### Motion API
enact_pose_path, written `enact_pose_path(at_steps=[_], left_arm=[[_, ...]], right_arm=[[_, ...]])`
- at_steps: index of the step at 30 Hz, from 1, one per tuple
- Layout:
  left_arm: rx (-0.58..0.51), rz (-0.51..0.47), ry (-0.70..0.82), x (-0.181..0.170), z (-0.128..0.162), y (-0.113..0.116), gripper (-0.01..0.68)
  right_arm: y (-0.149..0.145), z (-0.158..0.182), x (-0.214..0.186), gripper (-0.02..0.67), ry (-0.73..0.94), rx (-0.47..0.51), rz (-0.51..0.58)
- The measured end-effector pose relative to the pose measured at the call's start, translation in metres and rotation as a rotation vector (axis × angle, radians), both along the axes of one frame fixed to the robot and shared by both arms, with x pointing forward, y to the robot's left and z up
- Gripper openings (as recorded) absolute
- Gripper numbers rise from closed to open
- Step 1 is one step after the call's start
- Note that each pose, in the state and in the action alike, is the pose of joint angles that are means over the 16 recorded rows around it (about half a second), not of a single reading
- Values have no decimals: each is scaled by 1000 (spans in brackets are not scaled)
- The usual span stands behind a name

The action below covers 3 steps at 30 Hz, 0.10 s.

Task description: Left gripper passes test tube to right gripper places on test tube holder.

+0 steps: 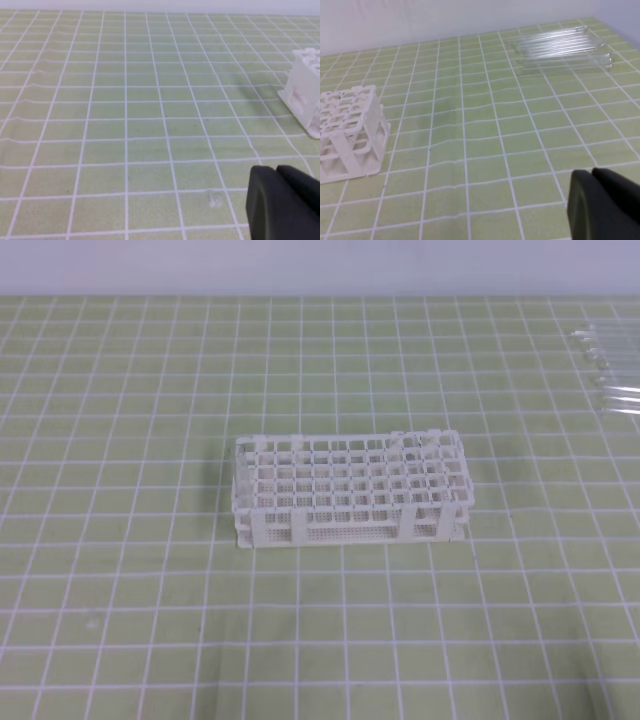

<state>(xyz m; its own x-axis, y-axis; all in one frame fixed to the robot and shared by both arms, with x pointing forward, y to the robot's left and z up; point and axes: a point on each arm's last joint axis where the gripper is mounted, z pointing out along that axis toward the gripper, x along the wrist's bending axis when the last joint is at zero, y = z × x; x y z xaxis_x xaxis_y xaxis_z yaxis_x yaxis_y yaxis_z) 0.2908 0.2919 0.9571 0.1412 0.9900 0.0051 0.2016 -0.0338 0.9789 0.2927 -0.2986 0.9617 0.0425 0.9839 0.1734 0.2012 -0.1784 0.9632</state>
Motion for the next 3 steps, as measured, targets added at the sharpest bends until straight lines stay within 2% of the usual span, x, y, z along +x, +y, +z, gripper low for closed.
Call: enact_pose_path(at_steps=[3], left_arm=[[0,0,1,0,0,0,0]], right_arm=[[0,0,0,-2,0,0,0]])
